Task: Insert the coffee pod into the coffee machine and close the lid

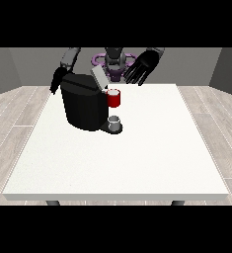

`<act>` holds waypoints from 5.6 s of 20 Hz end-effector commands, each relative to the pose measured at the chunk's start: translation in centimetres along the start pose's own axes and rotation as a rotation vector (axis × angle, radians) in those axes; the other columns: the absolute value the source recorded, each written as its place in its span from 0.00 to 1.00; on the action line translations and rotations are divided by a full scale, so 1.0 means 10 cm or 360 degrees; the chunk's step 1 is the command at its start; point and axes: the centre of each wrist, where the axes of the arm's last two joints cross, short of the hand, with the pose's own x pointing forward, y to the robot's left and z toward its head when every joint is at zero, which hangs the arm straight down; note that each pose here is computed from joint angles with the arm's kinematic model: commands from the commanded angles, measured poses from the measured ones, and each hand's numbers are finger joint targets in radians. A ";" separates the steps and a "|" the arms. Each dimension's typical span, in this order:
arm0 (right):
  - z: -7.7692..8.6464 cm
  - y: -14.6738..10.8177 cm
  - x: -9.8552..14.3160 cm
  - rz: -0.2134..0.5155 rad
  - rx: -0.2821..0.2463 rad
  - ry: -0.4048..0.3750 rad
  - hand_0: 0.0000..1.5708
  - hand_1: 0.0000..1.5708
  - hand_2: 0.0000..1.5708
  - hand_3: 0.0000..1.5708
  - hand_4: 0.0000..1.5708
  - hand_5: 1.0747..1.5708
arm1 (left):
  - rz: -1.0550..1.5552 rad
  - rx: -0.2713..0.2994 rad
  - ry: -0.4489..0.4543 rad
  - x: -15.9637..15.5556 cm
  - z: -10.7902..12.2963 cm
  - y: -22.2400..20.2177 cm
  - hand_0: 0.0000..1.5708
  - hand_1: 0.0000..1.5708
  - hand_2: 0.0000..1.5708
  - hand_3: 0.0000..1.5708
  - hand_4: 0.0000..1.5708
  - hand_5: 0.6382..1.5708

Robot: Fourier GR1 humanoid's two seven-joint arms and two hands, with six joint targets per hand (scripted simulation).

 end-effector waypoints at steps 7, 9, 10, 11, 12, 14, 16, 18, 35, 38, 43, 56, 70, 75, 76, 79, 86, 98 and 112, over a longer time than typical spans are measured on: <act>0.46 -0.22 -0.63 -0.0014 -0.0106 0.0257 0.00 0.00 0.00 0.00 0.00 1.00 | 0.1450 0.0124 0.0100 -0.30 0.44 -1.74 0.00 0.00 0.00 0.00 0.00 1.00; 0.47 -0.28 -0.57 -0.0064 -0.0070 0.0205 0.00 0.00 0.00 0.00 0.00 1.00 | 0.1520 0.0061 0.0206 -0.45 0.68 -2.03 0.00 0.00 0.00 0.00 0.17 1.00; 0.48 -0.20 -0.61 -0.0084 -0.0113 0.0218 0.00 0.00 0.00 0.00 0.00 1.00 | 0.1587 -0.0028 0.0186 -0.40 0.66 -2.05 0.00 0.00 0.00 0.00 0.25 1.00; 0.49 -0.28 -0.58 -0.0056 -0.0050 0.0208 0.00 0.00 0.00 0.00 0.00 1.00 | 0.1637 -0.0044 0.0230 -0.42 0.83 -2.31 0.00 0.00 0.00 0.00 0.27 1.00; 0.51 -0.23 -0.60 -0.0154 -0.0012 0.0164 0.00 0.00 0.00 0.00 0.00 1.00 | 0.1600 -0.0025 0.0214 -0.38 0.86 -2.38 0.00 0.00 0.00 0.00 0.27 1.00; 0.28 -0.30 -0.24 -0.0171 0.0111 0.0099 0.00 0.00 0.00 0.00 0.00 1.00 | 0.1614 -0.0087 0.0323 -0.49 0.96 -2.40 0.00 0.00 0.00 0.00 0.24 1.00; 0.38 -0.13 -0.25 -0.0139 0.0183 0.0041 0.00 0.00 0.00 0.00 0.00 1.00 | 0.1662 -0.0096 0.0377 -0.61 1.22 -2.58 0.00 0.00 0.00 0.00 0.28 1.00; 0.28 -0.16 -0.14 -0.0101 0.0190 0.0030 0.00 0.00 0.00 0.00 0.04 1.00 | 0.1672 -0.0080 0.0350 -0.40 0.99 -2.49 0.00 0.00 0.00 0.00 0.25 1.00; -0.34 -0.39 0.36 -0.0288 0.0122 0.0053 0.00 0.00 0.00 0.00 0.12 1.00 | 0.1716 0.0007 0.0170 -0.16 1.13 -2.28 0.00 0.00 0.00 0.00 0.24 1.00; -0.46 -0.62 0.39 -0.0335 0.0052 0.0046 0.00 0.00 0.00 0.00 0.06 1.00 | 0.1688 0.0000 0.0069 -0.07 1.03 -2.02 0.00 0.00 0.00 0.00 0.23 1.00; -0.57 -0.47 0.50 -0.0298 0.0132 0.0030 0.00 0.00 0.00 0.00 0.04 1.00 | 0.1691 0.0084 0.0028 0.03 1.20 -1.97 0.00 0.00 0.00 0.00 0.17 1.00; -0.61 0.14 0.75 -0.0206 0.0378 -0.0121 0.00 0.00 0.00 0.00 0.00 1.00 | 0.1608 0.0294 0.0073 -0.18 1.56 -1.73 0.00 0.00 0.00 0.00 0.24 1.00; -0.85 0.25 1.50 -0.0013 0.0452 -0.0343 0.00 0.00 0.00 0.00 0.08 1.00 | 0.1528 0.0312 0.0096 -0.08 1.50 -1.61 0.00 0.00 0.00 0.00 0.23 1.00; -0.86 0.34 1.67 -0.0025 0.0459 -0.0429 0.00 0.00 0.00 0.00 0.00 1.00 | 0.1515 0.0293 0.0009 -0.04 1.48 -1.58 0.00 0.00 0.00 0.00 0.26 1.00; -0.84 0.31 1.64 0.0010 0.0472 -0.0371 0.00 0.00 0.00 0.00 0.00 1.00 | 0.1545 0.0292 0.0052 -0.19 1.65 -1.73 0.00 0.00 0.00 0.00 0.25 1.00; -0.78 0.54 1.73 0.0044 0.0517 -0.0435 0.00 0.00 0.00 0.00 0.00 1.00 | 0.1526 0.0274 0.0036 -0.08 1.41 -1.46 0.00 0.00 0.00 0.00 0.20 1.00; -0.77 0.44 2.12 0.0180 0.0437 -0.0589 0.00 0.00 0.00 0.00 0.14 1.00 | 0.1520 0.0260 -0.0080 0.11 1.28 -1.50 0.00 0.00 0.00 0.00 0.23 1.00; -0.69 0.10 2.70 0.0298 0.0238 -0.0575 0.00 0.00 0.00 0.00 0.03 1.00 | 0.1485 0.0152 -0.0317 0.33 1.09 -1.38 0.00 0.00 0.00 0.00 0.27 1.00; -0.58 -0.07 3.30 0.0194 0.0111 -0.0849 0.00 0.00 0.00 0.00 0.00 1.00 | 0.1424 0.0174 -0.0570 0.41 0.94 -1.06 0.00 0.00 0.00 0.00 0.14 1.00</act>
